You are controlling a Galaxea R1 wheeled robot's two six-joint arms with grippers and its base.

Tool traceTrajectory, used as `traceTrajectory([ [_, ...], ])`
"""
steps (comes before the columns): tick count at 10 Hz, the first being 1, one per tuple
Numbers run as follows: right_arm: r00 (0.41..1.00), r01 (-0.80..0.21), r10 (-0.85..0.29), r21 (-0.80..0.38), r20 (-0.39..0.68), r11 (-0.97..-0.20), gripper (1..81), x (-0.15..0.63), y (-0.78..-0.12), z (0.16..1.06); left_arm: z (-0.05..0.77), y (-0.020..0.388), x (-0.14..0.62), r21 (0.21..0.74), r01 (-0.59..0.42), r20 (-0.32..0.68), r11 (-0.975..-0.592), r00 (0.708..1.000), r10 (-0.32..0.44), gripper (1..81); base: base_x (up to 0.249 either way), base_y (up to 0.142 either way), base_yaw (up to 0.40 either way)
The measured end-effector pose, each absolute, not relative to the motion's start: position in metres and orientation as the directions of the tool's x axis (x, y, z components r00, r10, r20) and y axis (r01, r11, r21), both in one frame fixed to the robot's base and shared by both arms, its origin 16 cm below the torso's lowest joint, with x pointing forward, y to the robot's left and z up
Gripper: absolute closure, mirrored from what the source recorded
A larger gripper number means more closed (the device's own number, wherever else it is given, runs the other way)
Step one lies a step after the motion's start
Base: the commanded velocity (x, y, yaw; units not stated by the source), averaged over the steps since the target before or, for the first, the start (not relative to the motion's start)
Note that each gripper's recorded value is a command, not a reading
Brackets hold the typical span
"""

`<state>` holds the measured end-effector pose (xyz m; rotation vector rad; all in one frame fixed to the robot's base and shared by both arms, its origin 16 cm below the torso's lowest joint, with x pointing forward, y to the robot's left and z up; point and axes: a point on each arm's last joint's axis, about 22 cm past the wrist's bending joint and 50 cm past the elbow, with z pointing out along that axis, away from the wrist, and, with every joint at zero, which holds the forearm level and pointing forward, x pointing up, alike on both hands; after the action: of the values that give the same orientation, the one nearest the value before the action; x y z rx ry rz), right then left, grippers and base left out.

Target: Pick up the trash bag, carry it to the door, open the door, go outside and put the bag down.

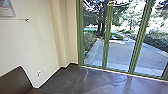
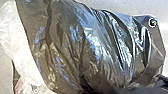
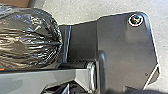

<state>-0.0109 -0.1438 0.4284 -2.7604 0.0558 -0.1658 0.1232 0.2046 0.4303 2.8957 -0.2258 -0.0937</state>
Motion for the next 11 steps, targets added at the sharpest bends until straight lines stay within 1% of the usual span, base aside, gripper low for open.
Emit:
traceTrajectory([
  [11,0.992,-0.013,-0.058,-0.367,0.112,-0.93,1.0,-0.0092,-0.1442,0.4284,0.43,0.2048,0.1215,0.238,-0.145,-0.047,-0.96,0.986,-0.161,81.1,0.0,0.0,-0.288],
])
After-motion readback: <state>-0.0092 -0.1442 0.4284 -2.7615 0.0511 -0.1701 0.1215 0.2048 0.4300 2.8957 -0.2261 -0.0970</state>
